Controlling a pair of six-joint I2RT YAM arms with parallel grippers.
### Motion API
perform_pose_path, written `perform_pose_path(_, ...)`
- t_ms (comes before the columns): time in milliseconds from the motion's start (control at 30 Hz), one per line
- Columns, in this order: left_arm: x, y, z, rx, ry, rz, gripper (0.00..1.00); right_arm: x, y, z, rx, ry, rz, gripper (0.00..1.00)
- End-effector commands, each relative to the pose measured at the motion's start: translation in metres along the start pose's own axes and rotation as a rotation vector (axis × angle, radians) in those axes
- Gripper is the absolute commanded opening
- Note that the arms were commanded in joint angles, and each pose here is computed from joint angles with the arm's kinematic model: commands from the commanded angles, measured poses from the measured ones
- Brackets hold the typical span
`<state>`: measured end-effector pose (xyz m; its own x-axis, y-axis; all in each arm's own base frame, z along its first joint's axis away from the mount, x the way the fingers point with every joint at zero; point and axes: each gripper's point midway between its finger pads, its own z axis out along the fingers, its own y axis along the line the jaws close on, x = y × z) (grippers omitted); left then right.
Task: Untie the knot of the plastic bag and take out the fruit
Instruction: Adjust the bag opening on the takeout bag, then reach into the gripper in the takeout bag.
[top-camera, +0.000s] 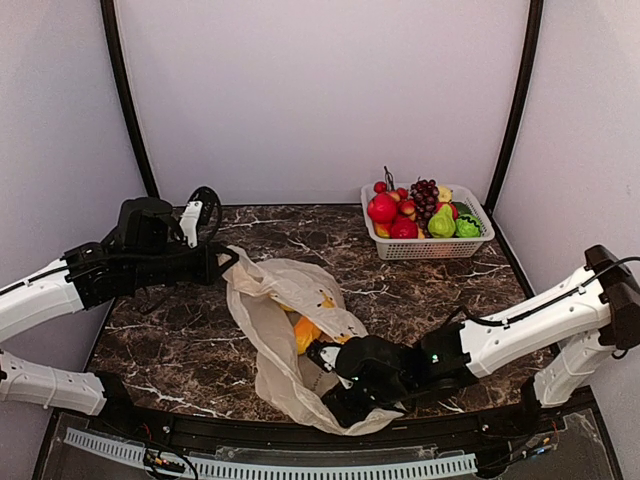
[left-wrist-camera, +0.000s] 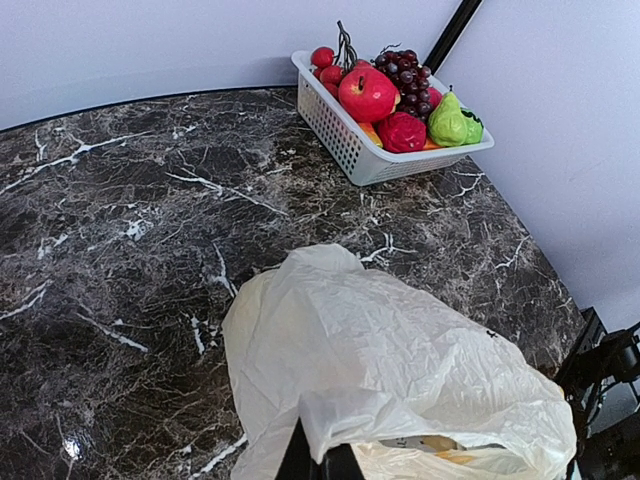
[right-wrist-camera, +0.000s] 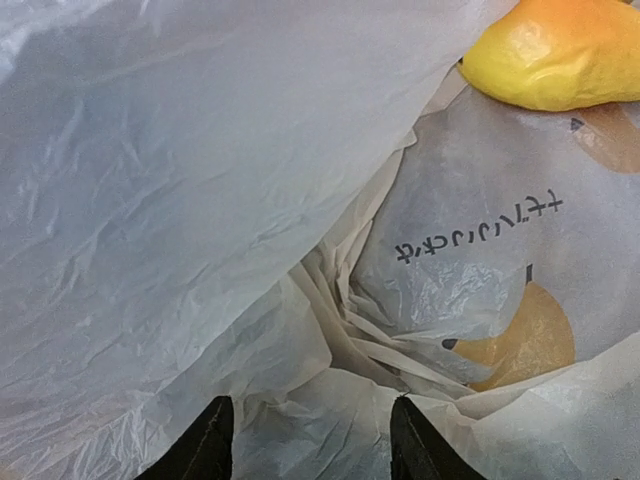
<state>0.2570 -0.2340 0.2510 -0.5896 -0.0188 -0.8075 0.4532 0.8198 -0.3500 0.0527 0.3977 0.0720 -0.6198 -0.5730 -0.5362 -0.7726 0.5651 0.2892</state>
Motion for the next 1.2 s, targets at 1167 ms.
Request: perform_pose_path(1167,0.032,-0.05,-0.014,0.375,0.045,0.052,0.01,-0.148,-0.148,0.049,0.45,-0.259,0.401,0.89)
